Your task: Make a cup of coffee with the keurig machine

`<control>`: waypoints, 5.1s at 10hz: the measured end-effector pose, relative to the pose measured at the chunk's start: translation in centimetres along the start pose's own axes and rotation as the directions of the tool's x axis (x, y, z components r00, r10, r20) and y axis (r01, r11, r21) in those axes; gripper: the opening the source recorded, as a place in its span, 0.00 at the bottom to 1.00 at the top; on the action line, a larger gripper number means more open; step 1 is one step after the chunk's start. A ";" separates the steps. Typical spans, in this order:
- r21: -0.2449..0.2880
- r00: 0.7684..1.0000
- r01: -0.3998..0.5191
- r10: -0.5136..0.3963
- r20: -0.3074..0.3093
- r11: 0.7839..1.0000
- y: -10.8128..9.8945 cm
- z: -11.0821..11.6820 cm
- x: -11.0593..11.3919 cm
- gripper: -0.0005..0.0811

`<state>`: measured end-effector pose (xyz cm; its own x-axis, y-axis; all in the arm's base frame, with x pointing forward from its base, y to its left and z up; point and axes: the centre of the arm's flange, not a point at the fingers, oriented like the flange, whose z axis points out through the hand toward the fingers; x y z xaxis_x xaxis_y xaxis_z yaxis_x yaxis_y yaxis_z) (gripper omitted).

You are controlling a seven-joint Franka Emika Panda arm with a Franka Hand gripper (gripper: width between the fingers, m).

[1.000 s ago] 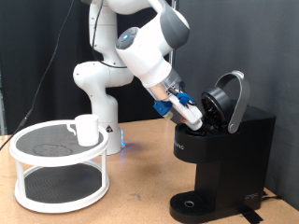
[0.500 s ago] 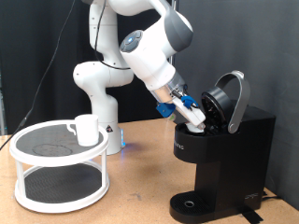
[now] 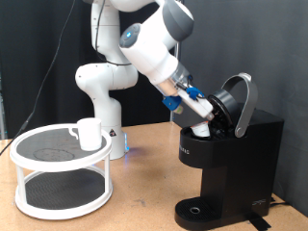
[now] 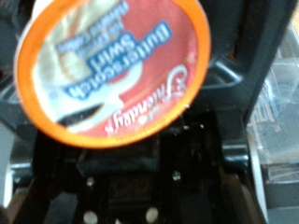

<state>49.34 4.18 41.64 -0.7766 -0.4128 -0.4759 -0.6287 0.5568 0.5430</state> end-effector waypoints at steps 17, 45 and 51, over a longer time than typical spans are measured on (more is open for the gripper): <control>0.041 1.000 0.014 -0.014 -0.003 0.999 0.7 -0.4 1.7 0.91; 0.091 0.987 0.159 -0.158 -0.014 0.983 11.0 -2.9 -15.3 0.91; 0.070 0.971 0.211 -0.201 -0.134 0.975 12.7 4.6 -18.8 0.91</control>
<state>56.16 22.33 54.34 -0.6330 -0.6086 -0.4784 -0.7741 0.5063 0.3801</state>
